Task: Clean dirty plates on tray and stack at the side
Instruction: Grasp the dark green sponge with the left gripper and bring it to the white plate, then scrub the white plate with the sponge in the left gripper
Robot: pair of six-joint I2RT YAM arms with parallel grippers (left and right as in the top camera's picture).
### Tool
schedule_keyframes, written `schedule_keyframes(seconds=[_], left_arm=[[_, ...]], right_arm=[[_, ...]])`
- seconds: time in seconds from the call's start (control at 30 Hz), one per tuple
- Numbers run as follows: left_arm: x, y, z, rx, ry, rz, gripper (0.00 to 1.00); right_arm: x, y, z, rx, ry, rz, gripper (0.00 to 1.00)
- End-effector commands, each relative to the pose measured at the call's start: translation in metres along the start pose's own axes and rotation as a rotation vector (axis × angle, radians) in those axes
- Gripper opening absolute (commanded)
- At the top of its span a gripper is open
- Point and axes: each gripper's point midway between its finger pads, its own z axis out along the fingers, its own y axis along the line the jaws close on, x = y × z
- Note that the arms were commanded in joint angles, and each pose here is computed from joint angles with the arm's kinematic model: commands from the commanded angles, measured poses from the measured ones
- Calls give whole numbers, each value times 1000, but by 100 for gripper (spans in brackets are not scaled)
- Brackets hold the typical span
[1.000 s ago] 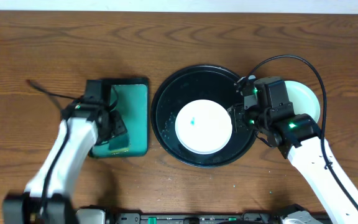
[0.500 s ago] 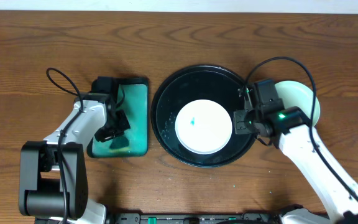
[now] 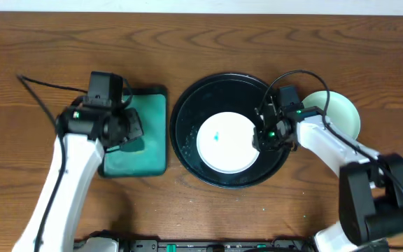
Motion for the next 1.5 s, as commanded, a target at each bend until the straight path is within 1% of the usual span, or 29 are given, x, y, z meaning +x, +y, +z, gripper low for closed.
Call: schedule_keyframes(seconds=[0.0, 0.03, 0.07, 0.27, 0.4, 0.43, 0.6, 0.7, 0.77, 0.8, 0.83, 0.9, 0.93, 0.97, 1.1, 1.2, 1.3, 1.37, 1.43, 1.47], left_arm=[[4, -39, -10, 138, -8, 79, 7], [6, -50, -10, 172, -9, 97, 7], [7, -59, -8, 195, -9, 105, 7], [24, -114, 27, 274, 26, 118, 7], [52, -159, 68, 300, 99, 160, 7], [67, -176, 88, 312, 142, 168, 7], [103, -195, 140, 280, 225, 172, 7], [111, -188, 165, 236, 248, 173, 7], [106, -175, 174, 180, 227, 196, 8], [98, -157, 179, 94, 190, 207, 7], [95, -149, 180, 51, 172, 208, 7], [82, -120, 179, -91, 116, 233, 7], [77, -108, 178, -150, 95, 256, 7], [70, -90, 175, -243, 70, 316, 7], [59, -70, 165, -359, 50, 374, 7], [55, -64, 160, -404, 37, 385, 7], [66, -72, 164, -342, 91, 371, 7], [82, -91, 169, -220, 165, 334, 7], [103, -127, 174, -14, 268, 287, 7], [122, -164, 172, 194, 363, 269, 7]], right_arm=[[3, 11, 8, -94, 33, -17, 12], [4, 9, 10, -84, 43, -3, 5], [5, 8, 11, -79, 48, 9, 1], [12, -7, 13, 11, 75, 81, 1], [17, -12, 13, 52, 90, 94, 1], [18, -12, 13, 54, 95, 96, 1], [19, -12, 13, 54, 99, 96, 1], [20, -12, 13, 55, 102, 97, 1], [20, -12, 13, 55, 102, 97, 1], [20, -12, 13, 54, 102, 97, 1], [20, -12, 13, 54, 102, 97, 1], [20, -12, 13, 55, 102, 97, 1], [20, -12, 13, 55, 102, 97, 1], [20, -13, 13, 55, 101, 96, 1], [19, -13, 13, 58, 98, 95, 1], [19, -13, 13, 58, 98, 95, 1], [19, -13, 13, 57, 98, 95, 1], [19, -13, 13, 57, 97, 95, 1], [19, -13, 13, 57, 97, 95, 1], [19, -13, 13, 57, 97, 95, 1]])
